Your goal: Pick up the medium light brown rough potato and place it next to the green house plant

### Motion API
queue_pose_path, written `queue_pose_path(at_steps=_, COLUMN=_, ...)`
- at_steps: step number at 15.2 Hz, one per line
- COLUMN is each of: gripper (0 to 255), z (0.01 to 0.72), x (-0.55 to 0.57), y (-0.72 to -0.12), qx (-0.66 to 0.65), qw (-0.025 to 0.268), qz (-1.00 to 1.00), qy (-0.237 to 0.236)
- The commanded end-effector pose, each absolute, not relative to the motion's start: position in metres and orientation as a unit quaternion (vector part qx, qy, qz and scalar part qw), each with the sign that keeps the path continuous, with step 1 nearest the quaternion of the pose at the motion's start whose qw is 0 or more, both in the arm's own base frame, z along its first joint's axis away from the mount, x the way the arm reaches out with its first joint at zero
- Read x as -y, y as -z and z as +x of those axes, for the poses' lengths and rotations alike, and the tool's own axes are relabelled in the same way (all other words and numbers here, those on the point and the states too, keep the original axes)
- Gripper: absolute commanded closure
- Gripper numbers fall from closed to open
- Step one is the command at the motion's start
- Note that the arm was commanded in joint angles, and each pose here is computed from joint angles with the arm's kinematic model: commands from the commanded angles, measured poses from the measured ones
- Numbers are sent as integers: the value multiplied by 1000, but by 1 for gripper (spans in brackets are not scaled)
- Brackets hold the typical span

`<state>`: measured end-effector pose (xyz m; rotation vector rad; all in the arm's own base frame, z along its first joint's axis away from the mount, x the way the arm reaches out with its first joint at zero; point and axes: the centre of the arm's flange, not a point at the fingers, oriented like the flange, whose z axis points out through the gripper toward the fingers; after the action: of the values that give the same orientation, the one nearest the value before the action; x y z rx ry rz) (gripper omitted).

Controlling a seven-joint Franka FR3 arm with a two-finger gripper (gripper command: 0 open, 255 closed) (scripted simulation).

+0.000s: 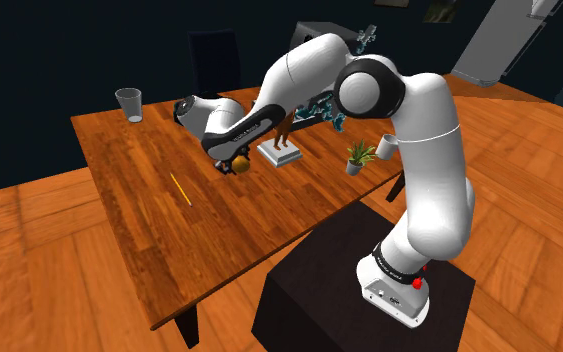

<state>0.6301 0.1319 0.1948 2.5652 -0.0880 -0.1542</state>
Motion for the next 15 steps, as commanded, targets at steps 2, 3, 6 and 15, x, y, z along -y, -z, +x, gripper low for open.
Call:
queue_pose_path(at_steps=2, gripper=255, z=630, x=-132, y=-210, qx=33, qw=281, qz=957, qy=57)
queue_pose_path(at_steps=3, gripper=255, z=630, x=-132, y=-215, qx=33, qw=281, qz=957, qy=57)
queue_pose_path(at_steps=6, gripper=255, z=630, x=-132, y=-231, qx=33, qw=281, qz=957, qy=57)
queue_pose_path(at_steps=15, gripper=255, z=630, x=-132, y=-279, qx=33, qw=281, qz=957, qy=57)
